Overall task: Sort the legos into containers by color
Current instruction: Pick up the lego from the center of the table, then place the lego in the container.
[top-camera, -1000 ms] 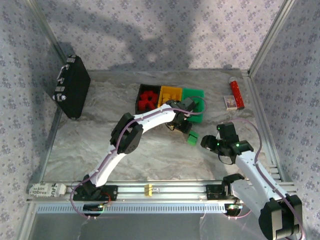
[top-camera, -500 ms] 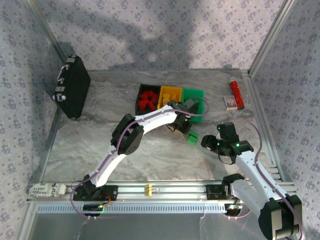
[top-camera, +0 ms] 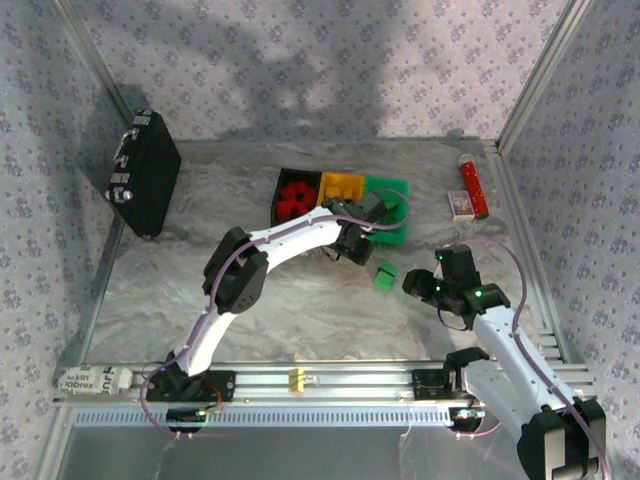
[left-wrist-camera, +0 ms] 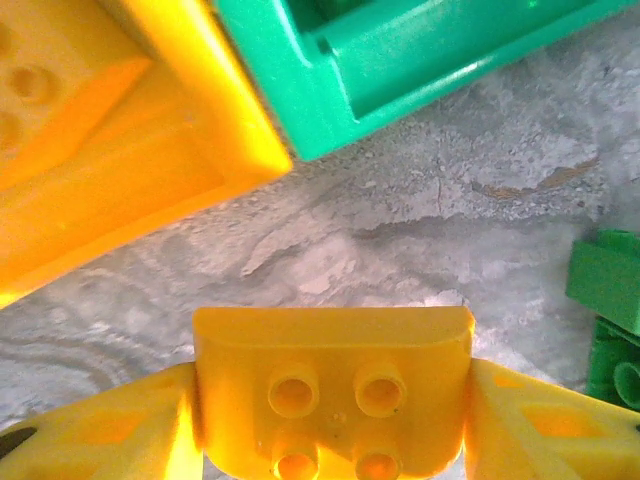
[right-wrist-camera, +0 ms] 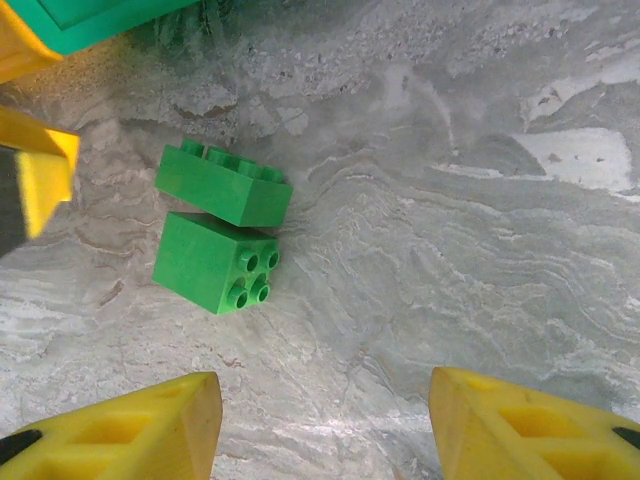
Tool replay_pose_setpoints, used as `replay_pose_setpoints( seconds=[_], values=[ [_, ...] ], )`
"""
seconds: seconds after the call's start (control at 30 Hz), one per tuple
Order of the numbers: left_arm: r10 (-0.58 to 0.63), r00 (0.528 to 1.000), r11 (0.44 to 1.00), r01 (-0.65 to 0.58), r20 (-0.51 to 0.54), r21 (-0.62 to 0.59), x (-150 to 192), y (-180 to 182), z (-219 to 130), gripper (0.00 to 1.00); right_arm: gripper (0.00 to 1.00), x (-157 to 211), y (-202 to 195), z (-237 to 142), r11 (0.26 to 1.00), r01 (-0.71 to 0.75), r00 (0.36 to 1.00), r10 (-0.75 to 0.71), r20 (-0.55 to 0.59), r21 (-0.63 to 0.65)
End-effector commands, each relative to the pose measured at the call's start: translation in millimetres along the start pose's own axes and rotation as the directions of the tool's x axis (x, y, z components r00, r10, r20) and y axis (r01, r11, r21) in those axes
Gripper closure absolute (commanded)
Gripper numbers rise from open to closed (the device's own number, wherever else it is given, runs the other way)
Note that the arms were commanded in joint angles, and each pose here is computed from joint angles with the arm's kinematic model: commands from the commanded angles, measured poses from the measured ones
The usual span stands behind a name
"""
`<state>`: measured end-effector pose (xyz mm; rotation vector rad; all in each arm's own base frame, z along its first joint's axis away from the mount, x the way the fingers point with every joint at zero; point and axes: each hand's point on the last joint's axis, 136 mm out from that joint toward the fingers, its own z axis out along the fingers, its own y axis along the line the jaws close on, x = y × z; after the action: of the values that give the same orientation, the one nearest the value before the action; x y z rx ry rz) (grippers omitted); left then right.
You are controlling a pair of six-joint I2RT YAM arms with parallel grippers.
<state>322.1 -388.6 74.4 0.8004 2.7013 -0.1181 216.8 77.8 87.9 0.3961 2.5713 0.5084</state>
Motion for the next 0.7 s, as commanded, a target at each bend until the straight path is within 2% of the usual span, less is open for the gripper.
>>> replay_pose_setpoints(
  seconds=[0.0,0.23,0.47,0.53,0.67],
  values=[
    [-0.010,0.998,1.000,0.011,0.058,-0.012,-14.2,24.8,-34.3,0.40,0.41,8.5,-5.0,-3.7,1.000,0.008,1.000,-0.008,-0.029,0.012],
    [-0.072,0.987,0.997,0.069,0.143,0.032,-49.5,59.5,-65.1,0.40,0.41,8.7,-3.9,-5.5,1.000,0.003,1.000,-0.003,-0.025,0.003],
    [-0.107,0.987,0.994,0.105,0.121,0.023,-78.2,85.5,-47.0,0.40,0.41,8.0,-2.2,-11.4,1.000,0.005,1.000,-0.005,-0.025,0.003],
    [-0.101,0.988,0.995,0.101,0.112,0.010,-82.4,85.8,-47.3,0.26,0.41,8.2,-3.3,-14.2,1.000,0.007,1.000,-0.007,-0.018,0.006],
    [-0.093,0.986,0.996,0.094,0.136,0.004,-83.4,81.4,-55.2,0.18,0.41,10.5,-5.2,-14.6,1.000,0.004,1.000,-0.004,-0.012,0.005]
  ],
)
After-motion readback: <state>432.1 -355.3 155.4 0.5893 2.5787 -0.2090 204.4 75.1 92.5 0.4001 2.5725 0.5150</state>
